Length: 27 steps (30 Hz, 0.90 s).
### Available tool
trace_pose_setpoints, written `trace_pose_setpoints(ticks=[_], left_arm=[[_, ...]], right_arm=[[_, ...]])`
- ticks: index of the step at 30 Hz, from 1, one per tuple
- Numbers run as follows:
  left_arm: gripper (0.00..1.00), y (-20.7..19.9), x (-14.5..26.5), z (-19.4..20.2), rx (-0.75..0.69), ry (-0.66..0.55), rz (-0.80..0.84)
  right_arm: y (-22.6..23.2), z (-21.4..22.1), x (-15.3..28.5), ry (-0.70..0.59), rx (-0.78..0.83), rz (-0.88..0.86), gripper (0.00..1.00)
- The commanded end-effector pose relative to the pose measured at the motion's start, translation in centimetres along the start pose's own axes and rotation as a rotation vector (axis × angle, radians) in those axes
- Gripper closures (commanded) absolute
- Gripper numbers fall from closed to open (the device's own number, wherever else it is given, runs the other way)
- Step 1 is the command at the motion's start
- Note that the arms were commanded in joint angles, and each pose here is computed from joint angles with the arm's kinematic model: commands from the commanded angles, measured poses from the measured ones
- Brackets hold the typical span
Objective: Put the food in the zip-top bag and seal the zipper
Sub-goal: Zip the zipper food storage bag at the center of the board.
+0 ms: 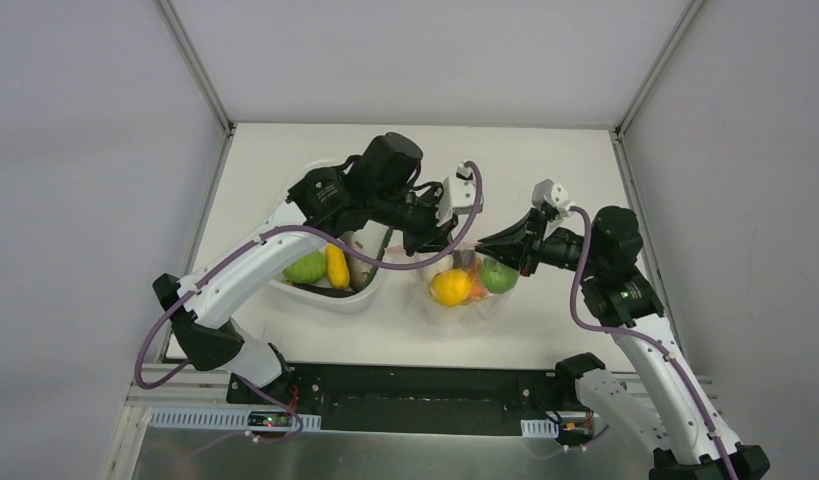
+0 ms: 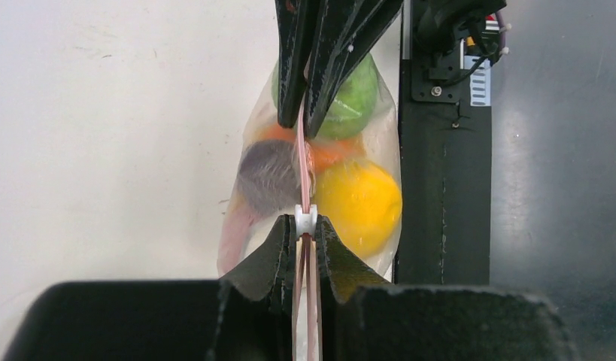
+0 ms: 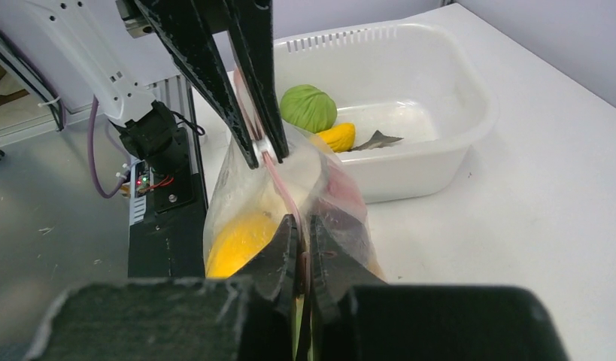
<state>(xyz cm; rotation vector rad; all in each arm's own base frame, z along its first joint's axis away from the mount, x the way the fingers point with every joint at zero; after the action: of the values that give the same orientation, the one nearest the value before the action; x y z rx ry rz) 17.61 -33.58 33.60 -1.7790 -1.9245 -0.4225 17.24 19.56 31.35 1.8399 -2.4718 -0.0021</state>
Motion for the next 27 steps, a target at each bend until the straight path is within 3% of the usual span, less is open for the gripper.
trace_pose_setpoints(ticks=[1,10,22,27], left_arm=[[1.00,-0.1,3.4,1.9,-0.004,0.023,-0.077],[1.00,1.0,5.6,4.4,0.059,-0.035,-0.152],[1.00,1.6,7.5,6.8,0.072,0.014,-0.234],[1.00,1.6,7.6,6.8,0.060,-0.018,-0.237]], right_arm=[[-2.1,-0.9,0.7,-0.032,0.049,0.157,1.00],[-2.9,-1.1,1.0,-0.050,0.035,0.229,1.00],[-4.8,-1.5,1.8,-0.074,0.031,0.378,1.00],[-3.9,-1.7,1.6,-0.085,0.046,0.325,1.00]])
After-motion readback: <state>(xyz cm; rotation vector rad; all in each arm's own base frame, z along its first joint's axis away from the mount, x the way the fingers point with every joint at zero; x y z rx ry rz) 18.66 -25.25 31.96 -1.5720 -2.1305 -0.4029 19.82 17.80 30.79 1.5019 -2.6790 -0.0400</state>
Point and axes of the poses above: each gripper's point midway between its finger pads, its own x axis back along the fingers, its own y axis along the line the jaws close on, z = x × y, the point moved 2 cm from there along x, back along the fingers, and after that the axes turned 5 degrees about x, right-handed, at the moved point
